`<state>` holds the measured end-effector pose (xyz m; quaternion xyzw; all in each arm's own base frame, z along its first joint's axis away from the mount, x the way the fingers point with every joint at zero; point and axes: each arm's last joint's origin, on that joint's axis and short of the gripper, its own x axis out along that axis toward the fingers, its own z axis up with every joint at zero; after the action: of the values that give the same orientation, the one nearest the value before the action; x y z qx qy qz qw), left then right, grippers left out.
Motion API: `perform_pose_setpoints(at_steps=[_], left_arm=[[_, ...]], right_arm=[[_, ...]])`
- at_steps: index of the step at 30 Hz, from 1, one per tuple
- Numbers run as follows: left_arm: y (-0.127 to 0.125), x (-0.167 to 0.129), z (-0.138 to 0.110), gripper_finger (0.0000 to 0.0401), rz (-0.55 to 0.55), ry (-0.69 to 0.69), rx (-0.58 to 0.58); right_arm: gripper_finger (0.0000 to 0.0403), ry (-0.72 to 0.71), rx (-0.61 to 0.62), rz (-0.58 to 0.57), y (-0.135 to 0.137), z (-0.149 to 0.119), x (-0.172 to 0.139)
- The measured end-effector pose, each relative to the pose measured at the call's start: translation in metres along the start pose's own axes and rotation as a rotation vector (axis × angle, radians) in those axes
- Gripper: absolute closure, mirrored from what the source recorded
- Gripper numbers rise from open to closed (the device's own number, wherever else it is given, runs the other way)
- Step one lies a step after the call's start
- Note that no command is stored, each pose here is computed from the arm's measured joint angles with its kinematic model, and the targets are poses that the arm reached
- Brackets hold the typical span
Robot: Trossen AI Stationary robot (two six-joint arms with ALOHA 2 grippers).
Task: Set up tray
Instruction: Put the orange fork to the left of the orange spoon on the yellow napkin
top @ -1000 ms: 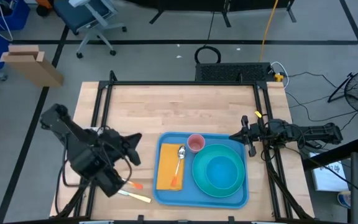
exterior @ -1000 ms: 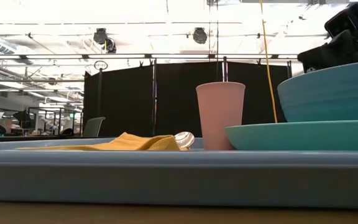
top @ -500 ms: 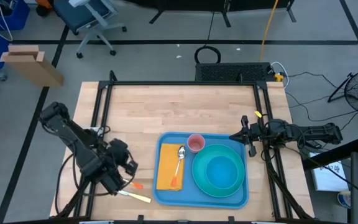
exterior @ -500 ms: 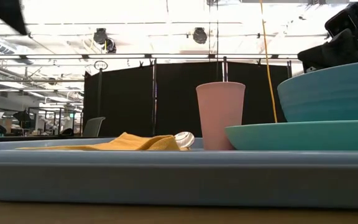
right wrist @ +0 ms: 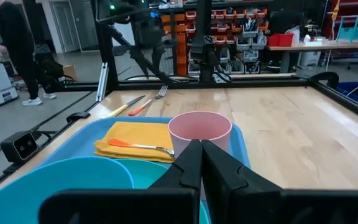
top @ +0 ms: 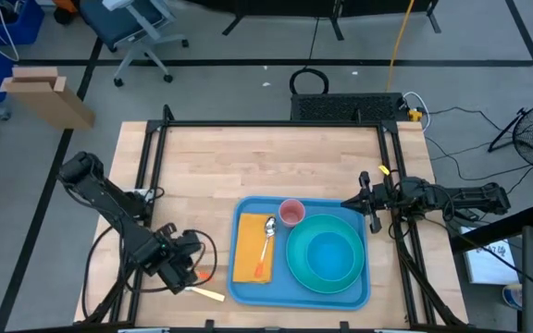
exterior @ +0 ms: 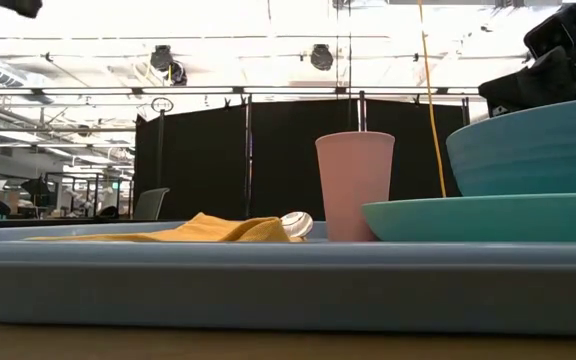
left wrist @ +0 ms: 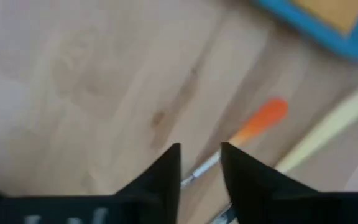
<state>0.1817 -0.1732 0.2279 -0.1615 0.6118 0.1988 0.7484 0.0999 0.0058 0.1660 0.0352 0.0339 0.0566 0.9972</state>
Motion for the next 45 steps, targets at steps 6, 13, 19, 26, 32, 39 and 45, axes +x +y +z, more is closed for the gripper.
perform_pose_setpoints(at_steps=[6, 13, 19, 26, 32, 39, 45], left_arm=[[0.005, 0.021, -0.009, 0.0198, -0.010, 0.063, 0.269], [0.009, 0.040, -0.015, 0.0176, -0.048, 0.092, 0.411], [0.008, 0.046, -0.019, 0.0192, -0.126, 0.142, 0.518], [0.010, 0.047, -0.022, 0.0209, -0.142, 0.212, 0.650], [0.009, 0.058, -0.025, 0.0212, -0.112, 0.290, 0.757], [0.004, 0.077, -0.028, 0.0213, -0.061, 0.350, 0.830], [0.001, 0.085, -0.027, 0.0213, -0.056, 0.359, 0.859]], right_arm=[[0.0403, -0.009, -0.018, 0.001, 0.000, 0.001, 0.000], [0.0403, -0.024, 0.020, 0.003, 0.000, 0.002, 0.000], [0.0403, -0.044, 0.017, 0.004, 0.000, 0.004, 0.000], [0.0403, -0.071, 0.018, 0.005, 0.000, 0.007, 0.000], [0.0403, -0.131, 0.010, 0.009, 0.001, 0.013, -0.001], [0.0403, -0.160, 0.008, 0.006, 0.001, 0.015, -0.001], [0.0403, -0.160, 0.011, 0.004, 0.001, 0.015, -0.001]])
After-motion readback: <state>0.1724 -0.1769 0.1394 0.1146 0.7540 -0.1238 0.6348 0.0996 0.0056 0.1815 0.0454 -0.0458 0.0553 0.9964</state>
